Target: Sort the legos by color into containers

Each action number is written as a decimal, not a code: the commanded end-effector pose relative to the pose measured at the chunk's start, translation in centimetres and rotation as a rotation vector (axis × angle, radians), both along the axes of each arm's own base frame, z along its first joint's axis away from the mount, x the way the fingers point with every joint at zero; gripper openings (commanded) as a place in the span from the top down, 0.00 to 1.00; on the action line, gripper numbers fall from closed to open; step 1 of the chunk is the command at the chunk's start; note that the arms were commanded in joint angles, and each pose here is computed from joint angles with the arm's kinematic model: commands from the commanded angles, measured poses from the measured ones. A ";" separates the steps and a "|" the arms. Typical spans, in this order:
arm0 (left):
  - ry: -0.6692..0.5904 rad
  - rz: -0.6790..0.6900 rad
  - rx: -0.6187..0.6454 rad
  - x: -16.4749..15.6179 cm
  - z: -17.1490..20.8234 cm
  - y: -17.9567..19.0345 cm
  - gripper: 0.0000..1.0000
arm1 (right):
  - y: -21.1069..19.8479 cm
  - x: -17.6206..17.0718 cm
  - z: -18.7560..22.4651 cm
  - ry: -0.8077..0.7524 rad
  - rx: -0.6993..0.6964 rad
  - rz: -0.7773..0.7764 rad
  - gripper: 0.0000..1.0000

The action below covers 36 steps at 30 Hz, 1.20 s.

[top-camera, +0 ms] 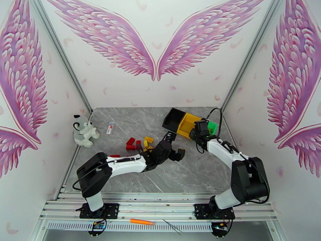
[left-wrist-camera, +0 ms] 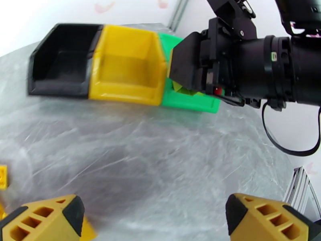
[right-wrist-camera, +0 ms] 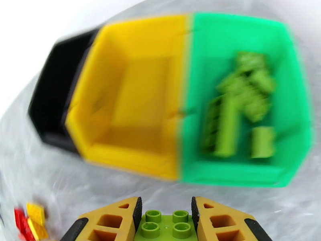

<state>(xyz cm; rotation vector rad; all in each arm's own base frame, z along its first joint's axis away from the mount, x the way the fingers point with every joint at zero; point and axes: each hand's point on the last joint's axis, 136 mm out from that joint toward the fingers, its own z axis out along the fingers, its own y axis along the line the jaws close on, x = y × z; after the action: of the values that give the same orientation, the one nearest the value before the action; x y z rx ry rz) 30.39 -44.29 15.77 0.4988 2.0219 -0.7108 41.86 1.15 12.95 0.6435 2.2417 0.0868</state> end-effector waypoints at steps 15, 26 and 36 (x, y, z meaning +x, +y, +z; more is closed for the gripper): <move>-0.065 0.092 0.028 -0.6 1.4 3.9 0.01 | -4.1 2.9 -1.8 0.017 0.053 -0.084 0.35; -0.072 0.298 0.054 -0.4 0.4 12.0 0.01 | 6.0 -1.9 0.1 -0.078 0.084 0.258 0.20; 0.012 0.465 0.017 0.0 -2.1 19.4 0.01 | 17.8 -7.7 -4.7 0.078 0.066 0.585 0.20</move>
<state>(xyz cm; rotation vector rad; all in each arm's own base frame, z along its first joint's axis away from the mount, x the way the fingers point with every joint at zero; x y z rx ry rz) 30.73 -26.58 13.78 0.1008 2.0501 -0.4085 36.07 16.71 10.44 0.1011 2.3692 0.4216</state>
